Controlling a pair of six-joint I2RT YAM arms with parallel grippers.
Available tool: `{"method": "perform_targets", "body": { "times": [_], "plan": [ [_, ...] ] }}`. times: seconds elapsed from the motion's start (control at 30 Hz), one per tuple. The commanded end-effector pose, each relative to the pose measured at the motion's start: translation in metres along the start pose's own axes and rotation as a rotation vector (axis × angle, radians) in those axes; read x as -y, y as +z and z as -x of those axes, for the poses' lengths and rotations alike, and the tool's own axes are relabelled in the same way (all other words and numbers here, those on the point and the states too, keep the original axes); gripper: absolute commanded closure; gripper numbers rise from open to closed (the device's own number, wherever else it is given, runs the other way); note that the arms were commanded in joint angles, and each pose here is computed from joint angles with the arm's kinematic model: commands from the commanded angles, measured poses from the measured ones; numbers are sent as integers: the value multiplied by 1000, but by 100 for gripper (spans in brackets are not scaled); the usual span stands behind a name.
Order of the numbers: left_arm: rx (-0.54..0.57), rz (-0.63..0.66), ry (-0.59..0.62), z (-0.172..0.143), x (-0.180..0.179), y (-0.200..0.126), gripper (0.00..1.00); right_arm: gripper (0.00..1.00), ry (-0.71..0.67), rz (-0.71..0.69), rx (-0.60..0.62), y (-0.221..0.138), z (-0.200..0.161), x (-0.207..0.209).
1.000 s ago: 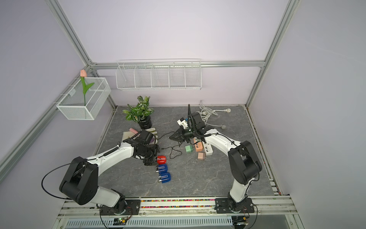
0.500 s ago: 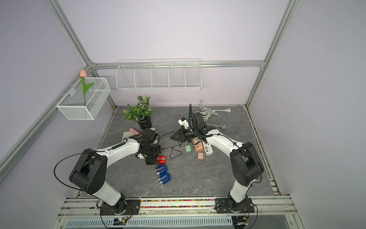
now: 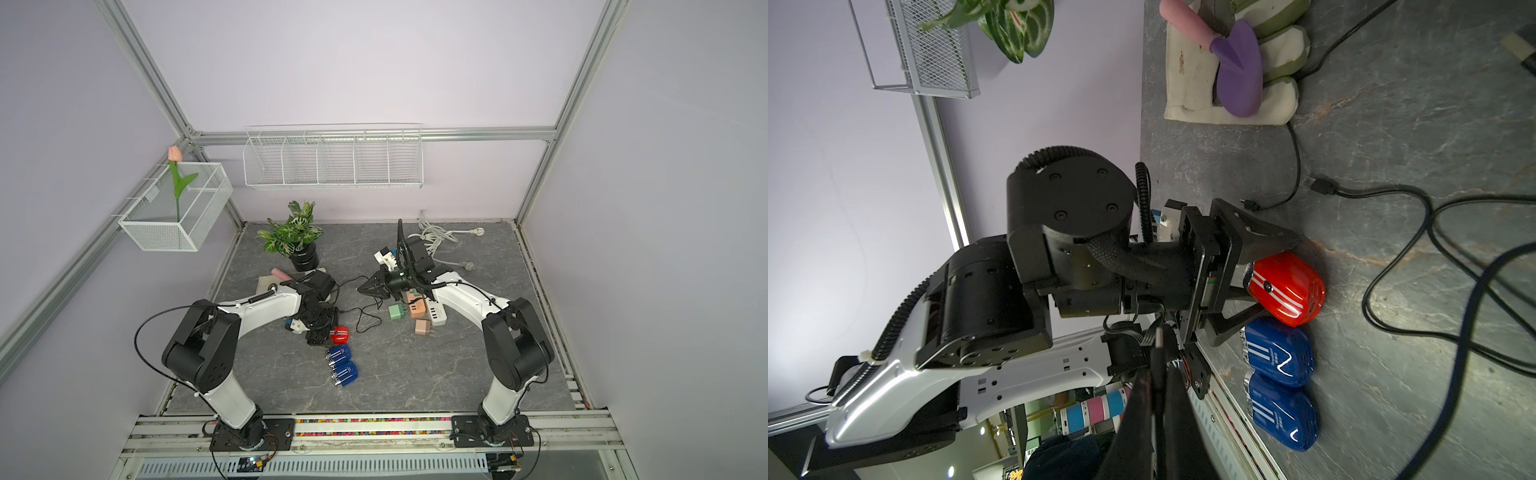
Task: Charge the electric shaver
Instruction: Pick up the electric shaver from the center of the board.
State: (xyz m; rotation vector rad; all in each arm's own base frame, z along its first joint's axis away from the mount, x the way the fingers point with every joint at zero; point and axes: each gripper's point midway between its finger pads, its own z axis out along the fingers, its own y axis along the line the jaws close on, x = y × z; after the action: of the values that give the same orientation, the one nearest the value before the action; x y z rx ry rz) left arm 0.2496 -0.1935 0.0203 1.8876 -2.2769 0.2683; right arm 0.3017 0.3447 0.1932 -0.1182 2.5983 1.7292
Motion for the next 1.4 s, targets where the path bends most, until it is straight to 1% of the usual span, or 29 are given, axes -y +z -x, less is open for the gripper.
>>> {"method": "perform_targets", "body": {
  "times": [0.0,0.1,0.2,0.4,0.5,0.53,0.57,0.63,0.77,0.87,1.0,1.1,1.23,1.37],
  "plan": [
    [13,37,-34,-1,-4,4,26,93,-20,21,8,-5,-2,-6],
    [13,51,-42,0,-4,10,29,93,-18,21,7,-4,-1,-5],
    [13,62,-40,-1,-4,14,36,93,-20,22,8,-4,-1,-5],
    [19,66,-35,-2,-5,13,54,93,-11,17,5,-3,-3,0],
    [30,45,-24,-1,-2,6,68,93,-11,21,-1,-2,-4,3],
    [32,38,-19,-2,0,2,75,93,-16,25,-5,-2,-5,4],
    [35,23,-8,-2,3,-3,80,93,-25,30,-11,-2,-6,5],
    [33,-7,19,-6,9,-15,83,93,-48,39,-22,-2,-9,7],
    [25,-107,109,-15,27,-58,94,93,-96,103,-57,1,-16,7],
    [-29,-163,146,-19,35,-81,98,93,-133,153,-68,2,-20,5],
    [-101,-194,175,-21,42,-98,100,93,-156,167,-88,9,-26,12],
    [-145,-208,208,-25,50,-106,100,93,-162,169,-111,20,-33,20],
    [-192,-205,233,-34,55,-107,100,93,-173,186,-113,32,-34,20],
    [-197,-211,241,-36,58,-109,100,93,-178,189,-134,45,-37,20]
  ]
}}
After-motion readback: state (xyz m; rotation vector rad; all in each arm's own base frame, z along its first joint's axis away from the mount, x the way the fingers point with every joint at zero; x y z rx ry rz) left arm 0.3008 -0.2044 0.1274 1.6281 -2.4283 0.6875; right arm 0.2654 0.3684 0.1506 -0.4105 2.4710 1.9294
